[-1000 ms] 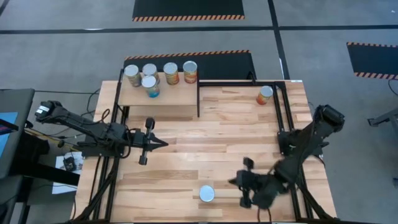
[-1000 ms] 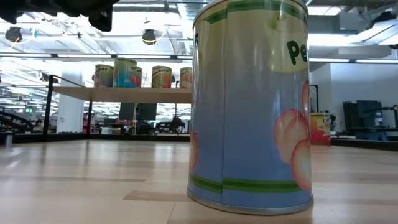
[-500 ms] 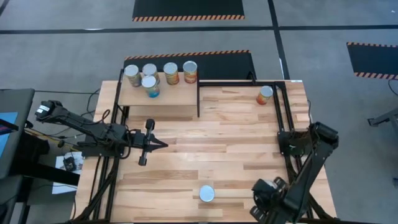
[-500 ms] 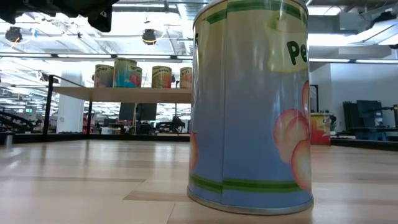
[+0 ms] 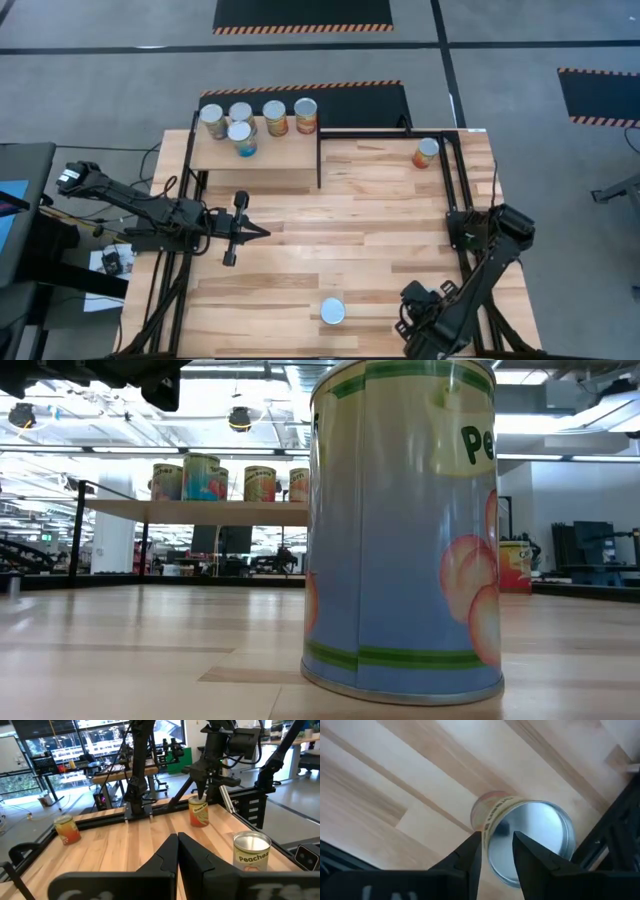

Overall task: Pick and place cans onto a shelf
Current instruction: Put the canned green beans on the shelf aligned with the other canned green beans

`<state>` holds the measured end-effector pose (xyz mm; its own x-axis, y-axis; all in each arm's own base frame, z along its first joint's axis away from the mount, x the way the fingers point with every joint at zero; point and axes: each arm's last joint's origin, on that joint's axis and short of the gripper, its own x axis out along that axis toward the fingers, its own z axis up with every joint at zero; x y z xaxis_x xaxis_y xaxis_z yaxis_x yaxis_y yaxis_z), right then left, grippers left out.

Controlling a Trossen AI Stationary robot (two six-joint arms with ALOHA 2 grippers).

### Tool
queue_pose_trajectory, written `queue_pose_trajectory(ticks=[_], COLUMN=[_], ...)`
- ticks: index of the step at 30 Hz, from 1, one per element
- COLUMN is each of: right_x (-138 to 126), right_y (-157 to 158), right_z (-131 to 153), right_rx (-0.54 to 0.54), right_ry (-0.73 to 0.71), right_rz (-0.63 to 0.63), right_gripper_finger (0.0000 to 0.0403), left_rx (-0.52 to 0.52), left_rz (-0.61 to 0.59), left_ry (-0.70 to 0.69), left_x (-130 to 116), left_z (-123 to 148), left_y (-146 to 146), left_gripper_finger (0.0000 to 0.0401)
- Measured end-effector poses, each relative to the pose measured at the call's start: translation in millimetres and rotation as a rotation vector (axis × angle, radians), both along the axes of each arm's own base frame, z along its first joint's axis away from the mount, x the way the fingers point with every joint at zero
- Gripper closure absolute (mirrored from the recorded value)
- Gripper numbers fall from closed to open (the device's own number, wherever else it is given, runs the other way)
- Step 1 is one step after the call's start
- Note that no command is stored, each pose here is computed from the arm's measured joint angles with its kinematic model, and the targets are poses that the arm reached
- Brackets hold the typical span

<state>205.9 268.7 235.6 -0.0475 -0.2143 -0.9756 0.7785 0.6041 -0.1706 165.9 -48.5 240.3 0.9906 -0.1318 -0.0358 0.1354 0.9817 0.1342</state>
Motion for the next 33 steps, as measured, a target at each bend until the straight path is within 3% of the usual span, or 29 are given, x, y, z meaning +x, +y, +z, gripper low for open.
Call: queue_pose_trajectory(ticks=[9,20,33], right_x=[10.9,14.7,14.3], right_y=[-7.5,-11.3,-12.0], right_z=[0.1,0.0,-7.0], right_rx=[0.004,0.016,0.015], right_ry=[-0.008,-0.001,-0.004], right_rz=[-0.007,-0.137,-0.138], right_gripper_finger=[0.0299,0.0300,0.0300], left_rx=[-0.009,-0.031,-0.033], left_rz=[-0.001,0.001,0.001], left_ry=[0.018,0.022,0.021], left_x=[-0.1,-0.1,-0.1], left_z=[-1.5,-1.6,-1.6], left_y=[0.0,0.0,0.0], left_gripper_finger=[0.0401,0.0401,0.0401])
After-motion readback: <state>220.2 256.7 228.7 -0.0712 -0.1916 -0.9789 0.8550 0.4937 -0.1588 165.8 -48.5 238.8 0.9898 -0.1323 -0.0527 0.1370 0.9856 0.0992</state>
